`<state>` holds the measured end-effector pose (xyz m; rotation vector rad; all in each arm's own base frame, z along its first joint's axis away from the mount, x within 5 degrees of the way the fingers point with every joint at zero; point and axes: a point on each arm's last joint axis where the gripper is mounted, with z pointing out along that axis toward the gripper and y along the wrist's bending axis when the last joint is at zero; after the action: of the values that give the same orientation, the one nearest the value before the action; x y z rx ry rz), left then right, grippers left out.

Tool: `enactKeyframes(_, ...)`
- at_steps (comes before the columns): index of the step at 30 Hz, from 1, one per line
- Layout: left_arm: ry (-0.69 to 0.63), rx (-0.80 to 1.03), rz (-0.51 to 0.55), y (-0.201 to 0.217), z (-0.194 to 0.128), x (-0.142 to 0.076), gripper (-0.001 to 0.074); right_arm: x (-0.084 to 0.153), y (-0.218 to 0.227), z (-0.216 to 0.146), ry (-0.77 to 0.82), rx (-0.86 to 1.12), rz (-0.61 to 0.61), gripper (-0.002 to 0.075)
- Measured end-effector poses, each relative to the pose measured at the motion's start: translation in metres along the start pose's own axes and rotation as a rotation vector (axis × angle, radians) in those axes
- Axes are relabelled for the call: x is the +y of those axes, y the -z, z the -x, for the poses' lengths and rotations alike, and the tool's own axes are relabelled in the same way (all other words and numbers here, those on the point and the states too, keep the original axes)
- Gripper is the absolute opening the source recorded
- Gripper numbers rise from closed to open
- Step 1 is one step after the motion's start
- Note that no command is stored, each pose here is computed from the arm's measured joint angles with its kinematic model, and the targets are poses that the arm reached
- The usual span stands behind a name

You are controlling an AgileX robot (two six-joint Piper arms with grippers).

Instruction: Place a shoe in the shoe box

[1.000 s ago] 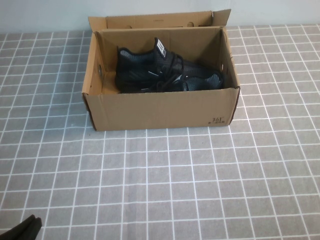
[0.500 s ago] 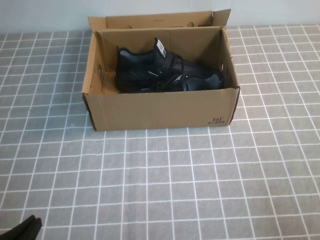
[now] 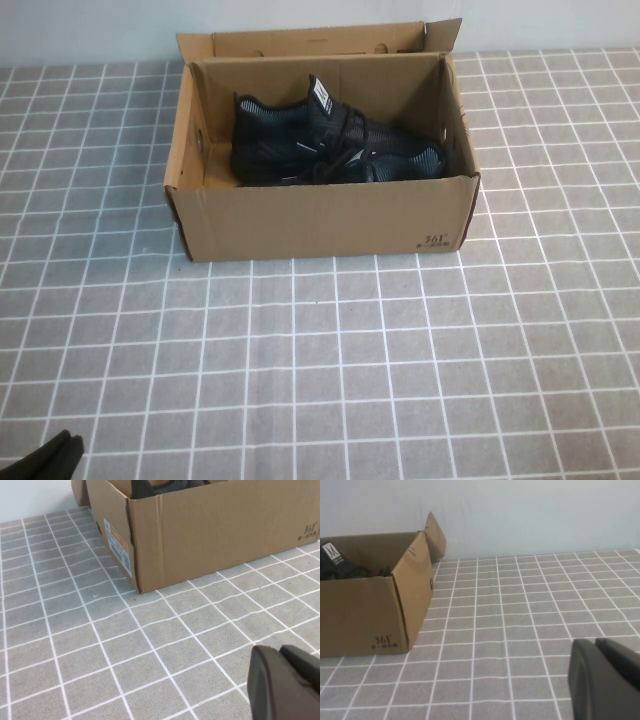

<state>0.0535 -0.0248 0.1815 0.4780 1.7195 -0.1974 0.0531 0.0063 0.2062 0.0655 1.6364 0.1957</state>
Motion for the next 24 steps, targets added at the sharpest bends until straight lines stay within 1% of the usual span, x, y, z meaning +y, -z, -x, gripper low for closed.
enactKeyframes(4, 0.000, 0.000, 0.000, 0.000, 0.000, 0.000, -0.0001, -0.003, -0.003, -0.011, -0.018, -0.009, -0.007, -0.0016)
enactKeyframes(10, 0.000, 0.000, 0.000, 0.000, 0.000, 0.000, -0.0001, -0.003, -0.004, -0.013, -0.019, -0.006, -0.008, -0.0016)
enactKeyframes(12, 0.000, 0.000, 0.000, 0.000, 0.000, 0.000, -0.0001, -0.003, -0.004, -0.016, -0.017, 0.026, -0.006, -0.0016)
enactKeyframes(17, 0.000, 0.016, -0.006, 0.000, -0.001, -0.001, -0.0001, -0.002, -0.002, -0.030, -0.006, 0.188, 0.002, -0.0016)
enactKeyframes(24, 0.000, 0.025, -0.009, 0.000, -0.002, -0.001, -0.0001, -0.002, -0.001, -0.033, -0.002, 0.214, 0.003, -0.0016)
